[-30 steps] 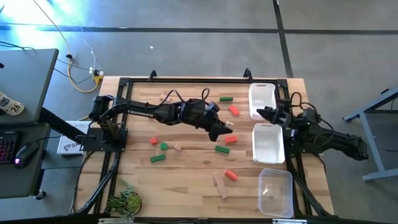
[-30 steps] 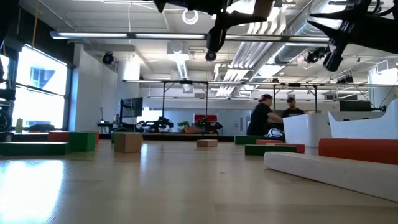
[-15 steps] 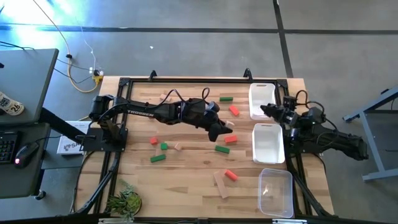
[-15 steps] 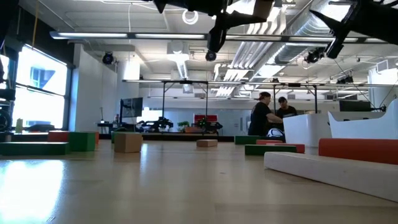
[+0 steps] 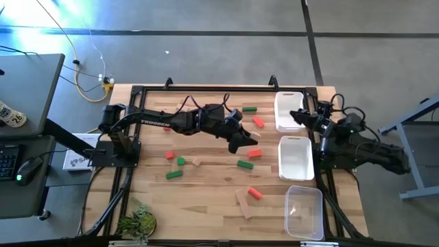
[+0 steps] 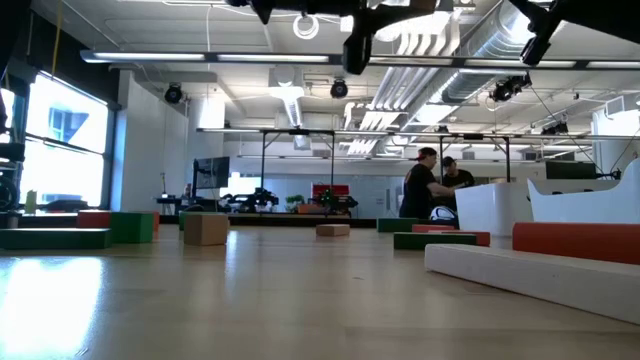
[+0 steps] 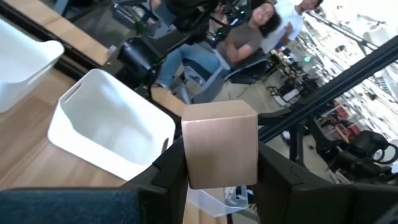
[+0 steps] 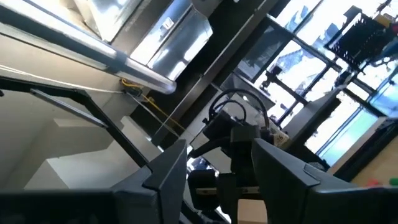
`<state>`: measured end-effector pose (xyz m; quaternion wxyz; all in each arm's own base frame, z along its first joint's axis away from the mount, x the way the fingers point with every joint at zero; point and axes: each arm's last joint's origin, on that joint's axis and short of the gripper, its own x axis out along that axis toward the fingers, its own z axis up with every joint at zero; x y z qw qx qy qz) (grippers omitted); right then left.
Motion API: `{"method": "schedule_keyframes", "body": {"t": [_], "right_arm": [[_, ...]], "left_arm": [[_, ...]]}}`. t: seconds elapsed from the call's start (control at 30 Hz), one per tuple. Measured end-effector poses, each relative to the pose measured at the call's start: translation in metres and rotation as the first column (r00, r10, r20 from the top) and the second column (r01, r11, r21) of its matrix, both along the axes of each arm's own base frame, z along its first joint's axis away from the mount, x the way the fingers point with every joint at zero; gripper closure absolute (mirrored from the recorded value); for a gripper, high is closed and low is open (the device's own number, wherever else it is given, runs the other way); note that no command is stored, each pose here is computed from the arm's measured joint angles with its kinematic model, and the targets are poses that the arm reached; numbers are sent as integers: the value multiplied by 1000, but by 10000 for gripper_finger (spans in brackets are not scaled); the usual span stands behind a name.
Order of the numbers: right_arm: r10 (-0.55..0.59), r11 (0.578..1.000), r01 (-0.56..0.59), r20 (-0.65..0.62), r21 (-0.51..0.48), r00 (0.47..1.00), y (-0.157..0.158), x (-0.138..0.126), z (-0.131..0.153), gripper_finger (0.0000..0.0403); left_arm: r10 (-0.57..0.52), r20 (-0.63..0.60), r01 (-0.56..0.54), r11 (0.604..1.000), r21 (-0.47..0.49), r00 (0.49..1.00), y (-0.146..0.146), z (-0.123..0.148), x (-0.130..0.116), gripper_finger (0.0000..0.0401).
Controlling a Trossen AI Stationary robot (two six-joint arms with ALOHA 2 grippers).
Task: Sort & place blocks by color
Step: Put the brown block into the top white bin
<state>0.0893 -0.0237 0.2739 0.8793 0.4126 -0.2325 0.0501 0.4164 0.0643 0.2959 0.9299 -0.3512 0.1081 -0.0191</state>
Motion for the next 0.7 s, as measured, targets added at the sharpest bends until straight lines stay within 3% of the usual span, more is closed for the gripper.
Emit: {"method": "schedule_keyframes", "body": {"t": [0.37,0.7], "right_arm": [[115,992,-121,-130,-35,985,7,45,37,233],[129,991,-137,-369,5,920,10,88,49,233]], "left_arm": [[-88,21,88,996,-15,996,4,2,-1,284],[-174,39,175,984,-28,984,16,3,-5,284]]}}
